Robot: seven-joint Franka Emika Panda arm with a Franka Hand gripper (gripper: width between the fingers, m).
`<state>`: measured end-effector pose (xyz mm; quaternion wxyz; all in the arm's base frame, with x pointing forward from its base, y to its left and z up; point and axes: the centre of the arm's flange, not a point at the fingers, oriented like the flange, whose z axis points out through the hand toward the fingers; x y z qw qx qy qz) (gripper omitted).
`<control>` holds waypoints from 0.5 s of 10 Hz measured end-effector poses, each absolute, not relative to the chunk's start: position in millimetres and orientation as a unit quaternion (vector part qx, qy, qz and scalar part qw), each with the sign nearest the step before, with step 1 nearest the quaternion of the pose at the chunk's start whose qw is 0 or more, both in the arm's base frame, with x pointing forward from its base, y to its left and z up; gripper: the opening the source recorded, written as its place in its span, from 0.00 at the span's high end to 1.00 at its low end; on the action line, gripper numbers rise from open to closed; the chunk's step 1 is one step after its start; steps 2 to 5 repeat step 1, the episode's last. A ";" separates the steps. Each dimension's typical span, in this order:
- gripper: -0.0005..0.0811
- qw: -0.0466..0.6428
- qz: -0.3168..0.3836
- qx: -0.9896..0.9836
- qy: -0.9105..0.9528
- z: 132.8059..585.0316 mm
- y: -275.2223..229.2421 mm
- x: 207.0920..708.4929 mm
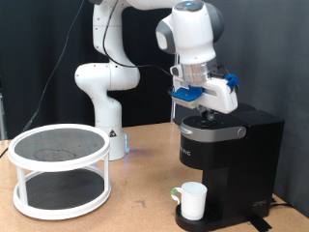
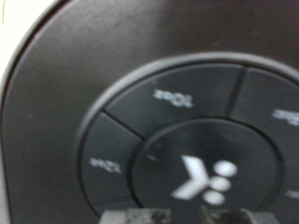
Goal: Make a cup of coffee with the keurig machine
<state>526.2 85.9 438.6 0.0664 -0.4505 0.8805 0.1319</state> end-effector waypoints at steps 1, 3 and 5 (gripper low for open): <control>0.99 0.045 0.147 -0.459 0.875 442.5 82.2 519.0; 0.99 0.045 0.147 -0.459 0.875 442.5 82.2 519.0; 0.99 0.045 0.147 -0.459 0.875 442.5 82.2 519.0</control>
